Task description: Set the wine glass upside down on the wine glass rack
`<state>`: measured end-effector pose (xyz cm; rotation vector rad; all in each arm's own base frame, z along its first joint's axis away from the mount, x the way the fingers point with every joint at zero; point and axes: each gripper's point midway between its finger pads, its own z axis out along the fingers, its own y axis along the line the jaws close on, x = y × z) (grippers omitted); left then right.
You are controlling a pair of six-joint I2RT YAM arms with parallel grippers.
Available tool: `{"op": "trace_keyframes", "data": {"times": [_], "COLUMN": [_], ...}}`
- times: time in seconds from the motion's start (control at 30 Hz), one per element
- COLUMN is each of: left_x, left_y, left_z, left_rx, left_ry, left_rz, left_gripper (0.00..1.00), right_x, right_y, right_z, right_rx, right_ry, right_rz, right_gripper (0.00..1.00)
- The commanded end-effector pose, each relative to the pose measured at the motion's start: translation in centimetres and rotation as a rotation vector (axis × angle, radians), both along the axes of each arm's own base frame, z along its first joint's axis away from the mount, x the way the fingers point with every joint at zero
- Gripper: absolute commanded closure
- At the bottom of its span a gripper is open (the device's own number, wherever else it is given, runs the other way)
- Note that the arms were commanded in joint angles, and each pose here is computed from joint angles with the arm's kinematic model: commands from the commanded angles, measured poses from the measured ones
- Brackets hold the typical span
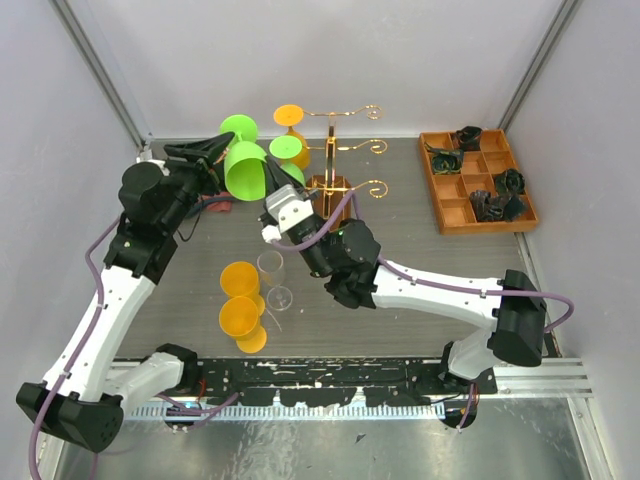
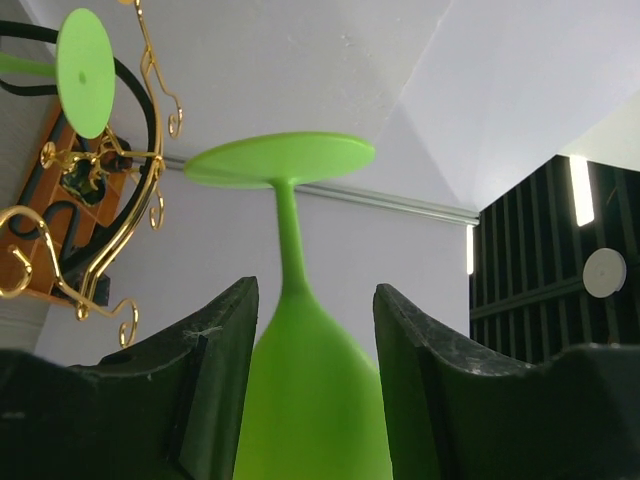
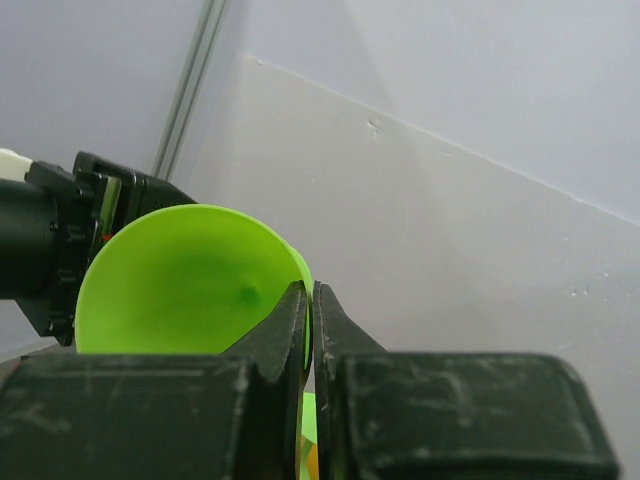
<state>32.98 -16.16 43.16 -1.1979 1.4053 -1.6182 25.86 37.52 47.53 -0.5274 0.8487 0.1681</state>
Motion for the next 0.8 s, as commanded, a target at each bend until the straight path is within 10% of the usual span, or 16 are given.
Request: {"op": "trace_keyframes", "data": {"times": [0.0,0.6,0.77], "left_x": [-0.8,-0.4,-0.6], "left_y": [-0.4,-1.1,-1.1], "left_z": [-0.2,0.9,1.4], "left_rx": [0.010,-0.052,-0.062], "left_ry": [-0.015,-0.063,-0.092], "left_rz": [-0.033,-0.071,-0.072], "left_gripper": [0.44,0.48,0.65], "right_x": [-1.4,-2.8,-2.7], "right_y": [-1.3,0.4,0.3], "right_z": [3.7,1.6,1.5], "right_rx": [0.101,0.082,0.083], "right_ry": [-0.087,-0.022,-0.020], "right_rz": [0.020,0.164,0.157], "right_gripper": [0.99,0.99,0.99]}}
